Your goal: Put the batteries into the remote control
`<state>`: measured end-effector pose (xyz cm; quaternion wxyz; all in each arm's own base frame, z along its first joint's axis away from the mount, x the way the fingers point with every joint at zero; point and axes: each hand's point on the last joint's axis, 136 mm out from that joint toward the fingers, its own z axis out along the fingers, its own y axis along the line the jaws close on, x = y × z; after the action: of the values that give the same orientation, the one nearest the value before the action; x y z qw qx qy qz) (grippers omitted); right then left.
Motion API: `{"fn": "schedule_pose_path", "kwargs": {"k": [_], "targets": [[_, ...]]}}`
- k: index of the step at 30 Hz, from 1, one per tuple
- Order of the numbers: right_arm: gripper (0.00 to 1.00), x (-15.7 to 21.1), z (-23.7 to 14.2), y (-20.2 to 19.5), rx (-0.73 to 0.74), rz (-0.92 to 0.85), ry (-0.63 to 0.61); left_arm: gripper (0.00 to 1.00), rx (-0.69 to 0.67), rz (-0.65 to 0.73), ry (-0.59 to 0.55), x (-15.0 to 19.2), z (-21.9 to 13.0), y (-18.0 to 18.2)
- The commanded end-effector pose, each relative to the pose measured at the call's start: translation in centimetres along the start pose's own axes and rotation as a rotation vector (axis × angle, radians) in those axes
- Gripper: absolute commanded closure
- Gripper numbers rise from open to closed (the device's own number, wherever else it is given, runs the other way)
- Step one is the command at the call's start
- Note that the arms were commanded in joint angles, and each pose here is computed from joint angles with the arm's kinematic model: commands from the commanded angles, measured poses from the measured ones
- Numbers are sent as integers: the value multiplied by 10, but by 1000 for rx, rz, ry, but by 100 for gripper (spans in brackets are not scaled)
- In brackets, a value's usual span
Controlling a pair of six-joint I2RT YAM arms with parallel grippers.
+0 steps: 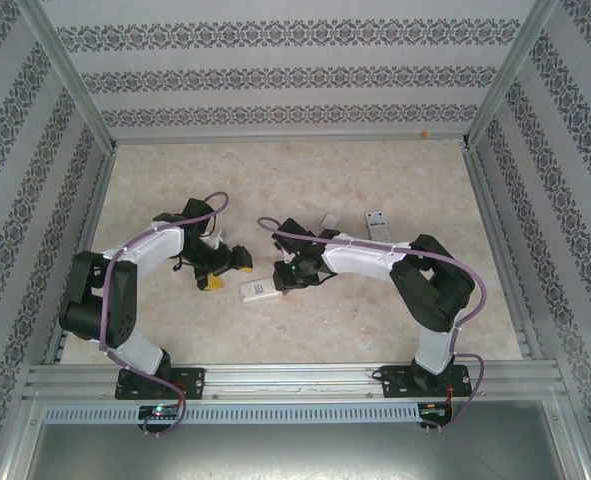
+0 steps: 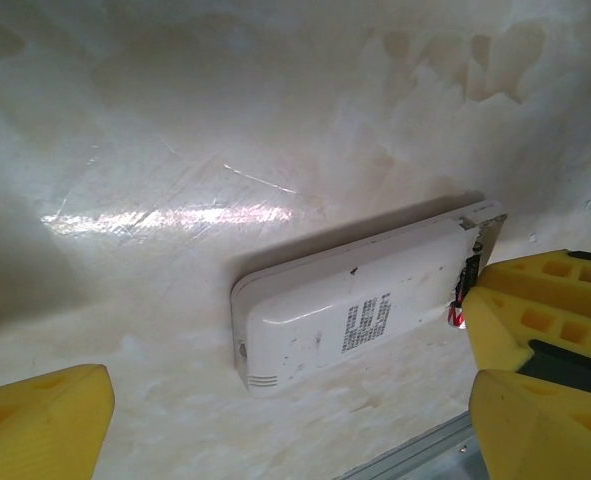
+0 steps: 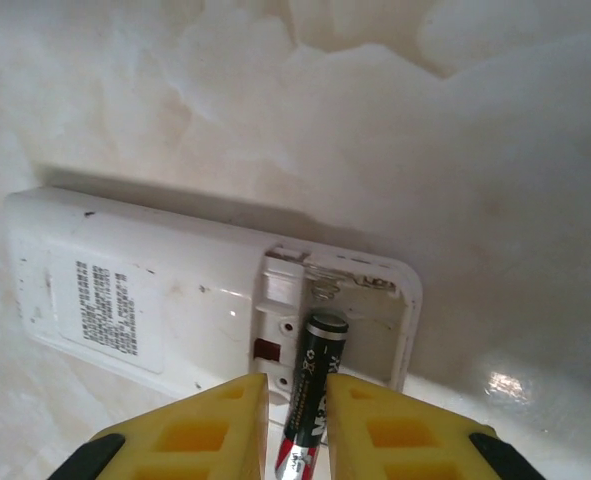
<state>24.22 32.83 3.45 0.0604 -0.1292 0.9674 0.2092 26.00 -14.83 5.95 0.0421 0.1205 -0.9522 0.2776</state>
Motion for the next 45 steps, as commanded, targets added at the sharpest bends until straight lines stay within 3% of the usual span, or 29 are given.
{"fn": "schedule_pose_path", "kwargs": {"k": [1,15,35,45], "targets": [[77,-3,-10,11,-20,-7,-11,8,-12,11,37,5,-1,1],[76,12,-16,-4,13,30,-14,22,19,62,200,26,20,-7],[81,9,6,0,9,28,27,32,-4,30,278,31,39,4],[84,1,8,1,24,9,11,47,-74,39,314,34,51,21]]}}
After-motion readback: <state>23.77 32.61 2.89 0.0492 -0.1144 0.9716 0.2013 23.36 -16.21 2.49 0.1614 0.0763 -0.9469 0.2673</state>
